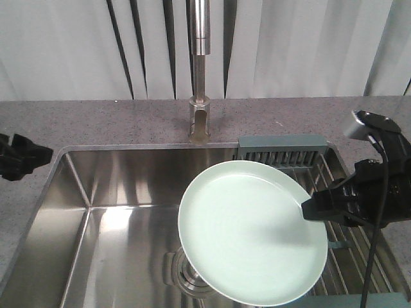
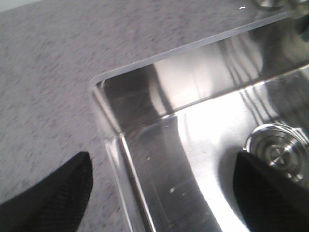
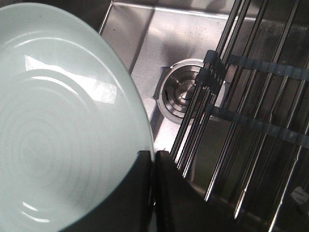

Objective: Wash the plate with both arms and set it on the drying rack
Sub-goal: 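Raise the left gripper over the sink toward the faucet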

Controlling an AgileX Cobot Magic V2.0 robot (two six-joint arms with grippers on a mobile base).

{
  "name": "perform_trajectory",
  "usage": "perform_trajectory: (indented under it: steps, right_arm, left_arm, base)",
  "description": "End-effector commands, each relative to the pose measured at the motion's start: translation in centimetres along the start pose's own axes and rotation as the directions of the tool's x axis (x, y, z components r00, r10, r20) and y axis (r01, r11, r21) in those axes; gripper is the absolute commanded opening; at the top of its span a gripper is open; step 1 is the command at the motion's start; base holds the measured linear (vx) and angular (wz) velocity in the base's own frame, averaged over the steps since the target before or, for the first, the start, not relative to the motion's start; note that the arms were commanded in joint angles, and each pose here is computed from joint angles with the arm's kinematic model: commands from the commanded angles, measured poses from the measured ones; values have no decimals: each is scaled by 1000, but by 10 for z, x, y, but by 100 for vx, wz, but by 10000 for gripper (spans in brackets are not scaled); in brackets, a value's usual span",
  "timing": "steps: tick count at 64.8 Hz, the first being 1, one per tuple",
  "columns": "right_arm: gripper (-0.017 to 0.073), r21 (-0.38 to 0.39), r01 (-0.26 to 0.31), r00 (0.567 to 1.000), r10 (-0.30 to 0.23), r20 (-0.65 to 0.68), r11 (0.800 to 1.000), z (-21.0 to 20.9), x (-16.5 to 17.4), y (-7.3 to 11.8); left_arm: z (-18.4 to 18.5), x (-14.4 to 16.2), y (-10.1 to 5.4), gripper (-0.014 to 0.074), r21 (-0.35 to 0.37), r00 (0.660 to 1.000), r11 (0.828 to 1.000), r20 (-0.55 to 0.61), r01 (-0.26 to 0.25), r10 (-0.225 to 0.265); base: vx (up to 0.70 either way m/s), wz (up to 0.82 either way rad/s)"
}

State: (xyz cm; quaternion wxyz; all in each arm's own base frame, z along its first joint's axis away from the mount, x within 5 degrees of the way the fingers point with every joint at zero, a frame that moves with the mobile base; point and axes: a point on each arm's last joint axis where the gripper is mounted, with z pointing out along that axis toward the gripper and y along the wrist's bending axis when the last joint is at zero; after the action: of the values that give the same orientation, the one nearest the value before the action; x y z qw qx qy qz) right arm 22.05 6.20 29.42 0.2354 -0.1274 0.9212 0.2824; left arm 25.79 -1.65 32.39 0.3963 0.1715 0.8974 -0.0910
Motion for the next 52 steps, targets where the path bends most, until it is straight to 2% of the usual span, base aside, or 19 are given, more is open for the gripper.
perform_trajectory:
  steps: [1, 5, 14, 24, 33, 40, 45, 52]
  right_arm:
    - [-8, -22, 13, 997, -11, 76, 1000, -11, -9, 9]
    - [-8, -22, 13, 997, -11, 76, 1000, -11, -9, 9]
    - [-8, -22, 13, 997, -11, 76, 1000, -11, -9, 9]
    - [-8, -22, 13, 997, -11, 76, 1000, -11, -9, 9]
    - [-8, -22, 13, 997, -11, 76, 1000, -11, -9, 9]
    - [-8, -22, 13, 997, -11, 76, 1000, -11, -9, 9]
    - [-8, -22, 13, 997, -11, 76, 1000, -11, -9, 9]
    - [-8, -22, 13, 997, -11, 76, 1000, -11, -9, 9]
  left_arm:
    - [-1, -24, -4, 580, 68, 987, 995, 149, -73, 62]
    - [5, -30, -6, 580, 119, 979, 985, 175, -123, 101]
    - [20, -43, -9, 580, 225, 963, 955, 229, -194, 141]
    - [39, -61, -17, 580, 262, 930, 914, 283, -309, 233]
    - [61, -76, -29, 580, 284, 898, 870, 307, -403, 315]
    - [77, -88, -41, 580, 304, 850, 810, 349, -500, 394]
    - [87, -96, -51, 580, 329, 824, 772, 384, -543, 416]
    - [103, -108, -60, 580, 355, 813, 750, 417, -558, 407]
  base:
    - [0, 0]
    - [0, 0]
    - [0, 0]
    - [0, 0]
    - [0, 0]
    - [0, 0]
    - [0, 0]
    - [0, 0]
